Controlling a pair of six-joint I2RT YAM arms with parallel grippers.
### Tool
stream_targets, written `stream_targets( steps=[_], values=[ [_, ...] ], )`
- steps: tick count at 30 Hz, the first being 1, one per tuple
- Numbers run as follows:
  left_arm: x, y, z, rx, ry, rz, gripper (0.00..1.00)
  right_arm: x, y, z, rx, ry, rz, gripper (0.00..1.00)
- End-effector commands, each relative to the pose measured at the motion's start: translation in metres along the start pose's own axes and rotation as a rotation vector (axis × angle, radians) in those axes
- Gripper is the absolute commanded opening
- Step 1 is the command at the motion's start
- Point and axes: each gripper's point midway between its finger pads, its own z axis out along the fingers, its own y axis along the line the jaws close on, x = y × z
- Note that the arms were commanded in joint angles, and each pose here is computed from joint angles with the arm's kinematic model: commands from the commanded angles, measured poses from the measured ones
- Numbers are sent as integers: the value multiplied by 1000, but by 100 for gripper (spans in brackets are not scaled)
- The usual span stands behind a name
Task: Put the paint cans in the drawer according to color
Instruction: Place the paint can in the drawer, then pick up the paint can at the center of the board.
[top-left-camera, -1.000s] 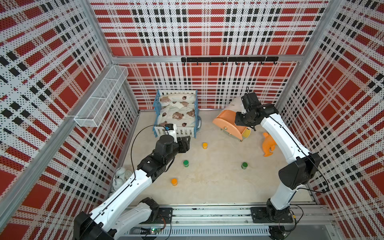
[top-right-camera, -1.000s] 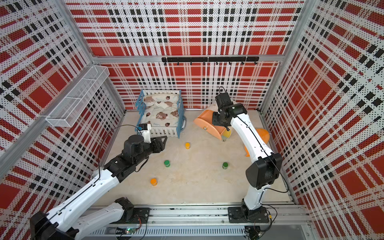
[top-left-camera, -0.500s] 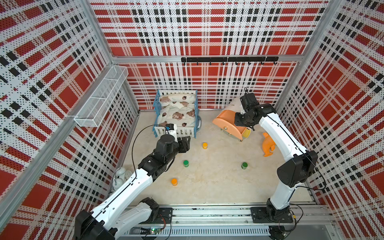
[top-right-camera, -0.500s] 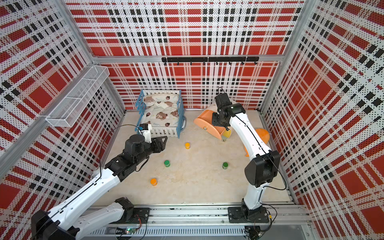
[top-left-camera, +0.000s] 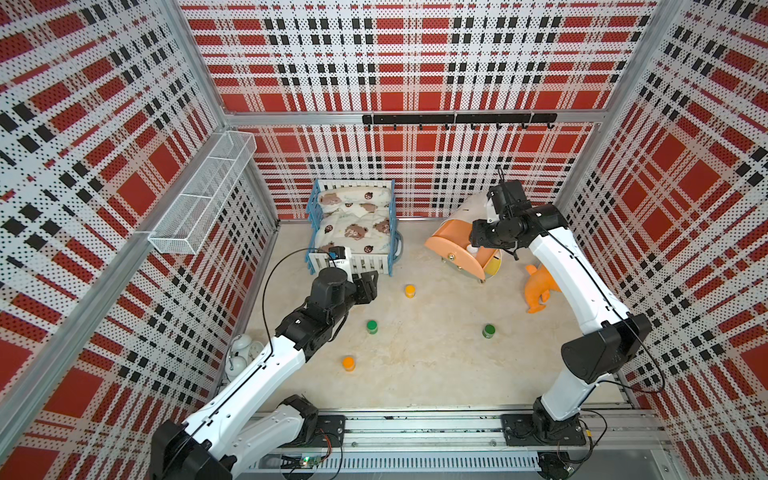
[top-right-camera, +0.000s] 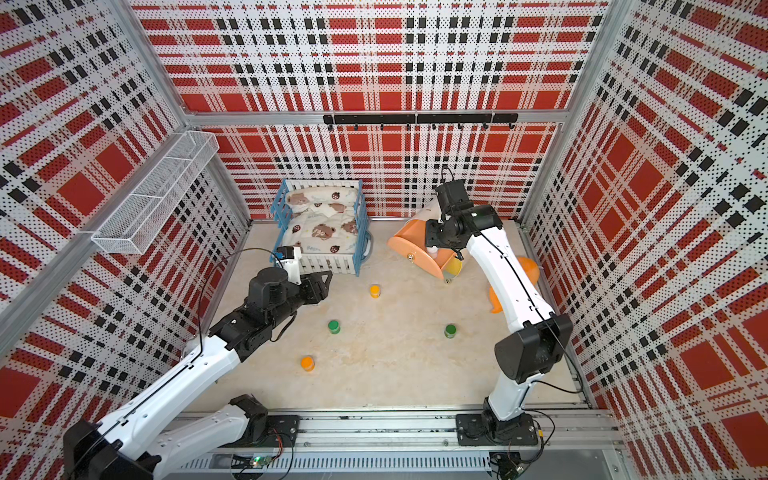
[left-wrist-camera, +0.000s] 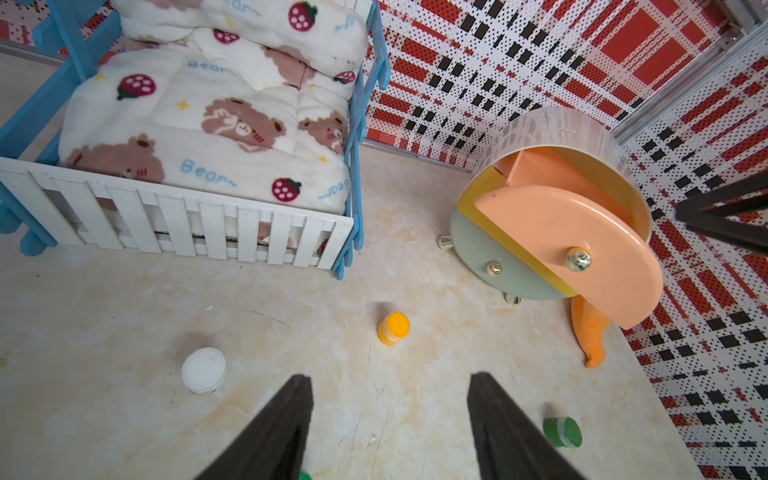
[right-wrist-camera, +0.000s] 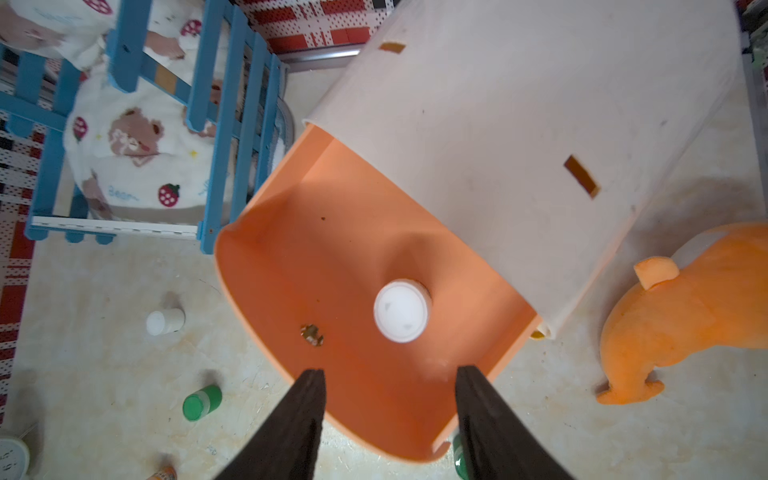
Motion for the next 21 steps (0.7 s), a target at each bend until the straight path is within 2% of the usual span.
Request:
stream_targets(
  steps=[1,9,15,21],
  values=[
    [-13,3,0,-12,-12,3,65,-10,6,-52,-73,-91,-27,57],
    [-10,46,16,-114,20,-63,65,17,19,-86,-204,-105,-55,57],
    [3,85,32,-212,63,-110,65,41,21,-96,-266,-104,-58,57],
    [16,120,49,-313,101,-157,63,67,14,-94,-269,-92,-67,57]
  ],
)
